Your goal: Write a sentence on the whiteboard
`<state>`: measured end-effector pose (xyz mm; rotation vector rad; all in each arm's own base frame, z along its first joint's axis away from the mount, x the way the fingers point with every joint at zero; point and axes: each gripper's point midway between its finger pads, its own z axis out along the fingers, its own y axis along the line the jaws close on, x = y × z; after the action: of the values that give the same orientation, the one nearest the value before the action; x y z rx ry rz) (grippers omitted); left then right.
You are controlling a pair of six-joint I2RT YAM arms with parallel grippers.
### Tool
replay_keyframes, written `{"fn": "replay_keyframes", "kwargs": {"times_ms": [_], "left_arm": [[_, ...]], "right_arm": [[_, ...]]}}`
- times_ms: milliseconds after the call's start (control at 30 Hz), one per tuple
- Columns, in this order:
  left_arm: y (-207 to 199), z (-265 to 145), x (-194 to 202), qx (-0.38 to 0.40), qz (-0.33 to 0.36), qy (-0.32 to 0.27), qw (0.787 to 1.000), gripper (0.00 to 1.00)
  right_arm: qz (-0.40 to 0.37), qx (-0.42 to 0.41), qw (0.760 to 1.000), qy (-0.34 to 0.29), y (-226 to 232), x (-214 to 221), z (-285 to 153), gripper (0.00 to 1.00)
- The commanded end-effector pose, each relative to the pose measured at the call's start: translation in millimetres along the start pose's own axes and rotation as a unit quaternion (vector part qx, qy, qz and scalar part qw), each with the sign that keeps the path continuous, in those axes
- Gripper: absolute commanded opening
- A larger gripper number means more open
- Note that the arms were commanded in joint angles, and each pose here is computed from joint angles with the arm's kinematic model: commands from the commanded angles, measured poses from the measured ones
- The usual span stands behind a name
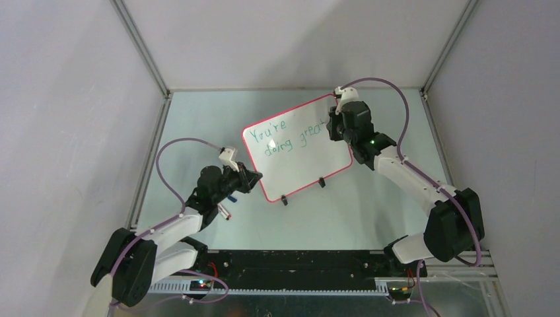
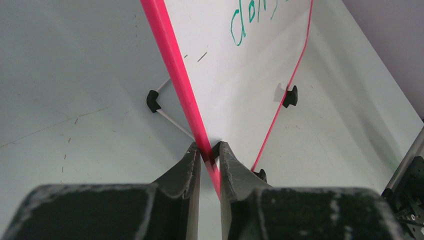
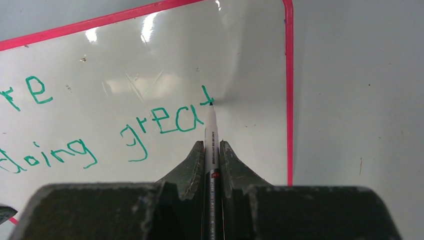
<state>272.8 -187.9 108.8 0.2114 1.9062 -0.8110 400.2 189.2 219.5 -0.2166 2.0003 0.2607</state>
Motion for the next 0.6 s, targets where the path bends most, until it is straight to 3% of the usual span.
{"fn": "replay_keyframes", "kwargs": {"times_ms": [0, 567], "left_arm": [[5.3, 1.1, -6.6, -0.012, 0.028, -0.001, 1.000, 0.07], [5.9, 1.3, -6.6, -0.013, 0.028, -0.001, 1.000, 0.07]], "right_arm": [[0.003, 0.003, 1.000, -0.006, 1.1, -8.0, -3.8, 0.00], [-0.003, 0.008, 1.000, 0.025, 1.1, 8.3, -6.1, 0.00]]}}
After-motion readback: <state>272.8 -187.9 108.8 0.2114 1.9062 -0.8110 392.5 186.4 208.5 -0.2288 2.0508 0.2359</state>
